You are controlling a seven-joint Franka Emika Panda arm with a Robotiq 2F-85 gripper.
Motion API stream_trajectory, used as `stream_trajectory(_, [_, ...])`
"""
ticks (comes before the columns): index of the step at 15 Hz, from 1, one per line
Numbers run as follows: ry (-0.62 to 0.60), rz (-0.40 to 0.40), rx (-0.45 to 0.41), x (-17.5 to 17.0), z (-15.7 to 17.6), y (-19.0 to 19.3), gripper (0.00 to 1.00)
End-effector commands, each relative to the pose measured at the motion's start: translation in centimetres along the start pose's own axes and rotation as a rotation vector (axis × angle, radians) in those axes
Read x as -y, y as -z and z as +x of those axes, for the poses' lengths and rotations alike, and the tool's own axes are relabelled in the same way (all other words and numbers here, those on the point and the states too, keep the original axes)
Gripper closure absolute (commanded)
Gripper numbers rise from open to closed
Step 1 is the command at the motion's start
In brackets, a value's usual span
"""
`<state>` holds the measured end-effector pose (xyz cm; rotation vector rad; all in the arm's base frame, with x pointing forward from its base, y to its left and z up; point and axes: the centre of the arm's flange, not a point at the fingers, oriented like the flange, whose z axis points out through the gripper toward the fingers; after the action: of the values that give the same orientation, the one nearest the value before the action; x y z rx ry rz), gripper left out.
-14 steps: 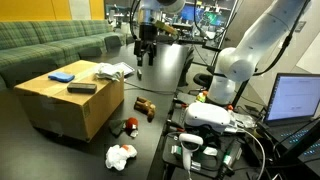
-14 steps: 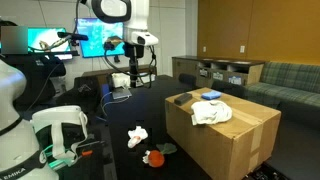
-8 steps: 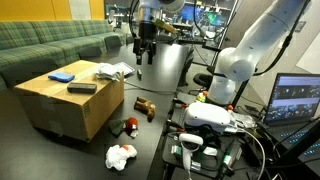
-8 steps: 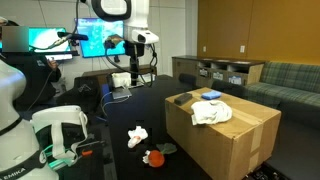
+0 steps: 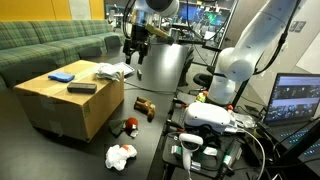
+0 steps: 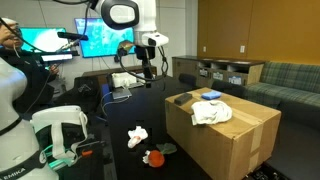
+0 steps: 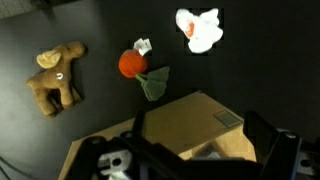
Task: Put the white towel on the table, the then moose on the box, then the blue sponge on the table, then the turnip plushie on the box, then the duster on the table, and lastly, the white cloth on the box
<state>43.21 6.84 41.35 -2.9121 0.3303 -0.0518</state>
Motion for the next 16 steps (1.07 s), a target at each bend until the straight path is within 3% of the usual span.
stream_trajectory(1, [0.010, -0.002, -0.146, 0.5, 5.2, -1.8, 0.00])
stream_trajectory(8, [0.074, -0.084, -0.434, -0.8, 11.9, -7.7, 0.00])
stream_trajectory(16, [0.155, -0.238, -0.554, -4.4, 16.4, -13.4, 0.00])
